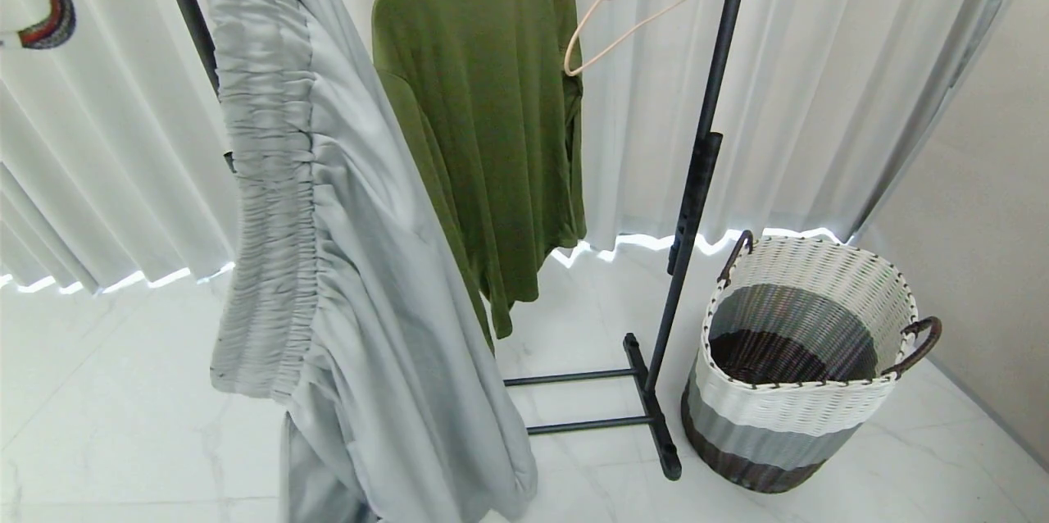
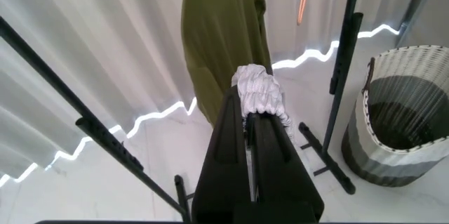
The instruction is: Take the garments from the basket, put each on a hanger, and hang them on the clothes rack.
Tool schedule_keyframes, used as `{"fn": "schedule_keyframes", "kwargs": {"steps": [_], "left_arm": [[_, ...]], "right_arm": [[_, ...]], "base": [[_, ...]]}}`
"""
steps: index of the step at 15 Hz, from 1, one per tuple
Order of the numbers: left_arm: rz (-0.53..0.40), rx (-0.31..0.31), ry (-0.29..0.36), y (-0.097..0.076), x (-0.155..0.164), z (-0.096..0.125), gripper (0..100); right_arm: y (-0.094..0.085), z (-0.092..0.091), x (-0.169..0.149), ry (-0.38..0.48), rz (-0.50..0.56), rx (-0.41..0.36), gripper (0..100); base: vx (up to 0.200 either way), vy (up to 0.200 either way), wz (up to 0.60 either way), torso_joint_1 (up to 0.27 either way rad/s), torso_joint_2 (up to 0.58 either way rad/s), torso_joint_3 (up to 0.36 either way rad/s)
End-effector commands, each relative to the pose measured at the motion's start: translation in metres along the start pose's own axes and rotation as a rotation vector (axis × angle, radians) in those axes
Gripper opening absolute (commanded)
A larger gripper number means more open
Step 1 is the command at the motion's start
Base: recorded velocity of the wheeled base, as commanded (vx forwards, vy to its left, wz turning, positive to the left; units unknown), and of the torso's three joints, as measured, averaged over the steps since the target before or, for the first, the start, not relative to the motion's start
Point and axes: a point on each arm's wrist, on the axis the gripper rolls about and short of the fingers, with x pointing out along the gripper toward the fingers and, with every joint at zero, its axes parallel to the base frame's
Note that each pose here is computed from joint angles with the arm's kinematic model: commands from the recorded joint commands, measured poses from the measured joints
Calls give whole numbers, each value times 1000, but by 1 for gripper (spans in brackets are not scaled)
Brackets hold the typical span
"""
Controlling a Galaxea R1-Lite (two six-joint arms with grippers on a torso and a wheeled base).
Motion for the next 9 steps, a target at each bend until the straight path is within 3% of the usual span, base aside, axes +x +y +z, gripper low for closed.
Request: {"fn": "schedule_keyframes", "kwargs": {"steps": [1,3,4,6,9], "left_arm": [[1,-2,0,1,-2,-1,0],[1,3,7,1,-2,-3,0],[19,8,18,4,-1,-6,0],[23,9,19,6,-3,-8,0],[37,31,52,7,-1,-18,0]], "right_arm": [[1,-18,-9,-9,-36,12,100],[8,-26,-3,-76,-69,73,100],[12,-27,5,-118,-85,159,100],[15,-30,10,-129,-97,220,100],[21,-48,6,-124,-102,236,100]], "base": [[0,0,0,0,0,0],[0,0,0,0,0,0],[0,0,0,0,0,0],[0,0,0,0,0,0],[0,0,0,0,0,0]]}}
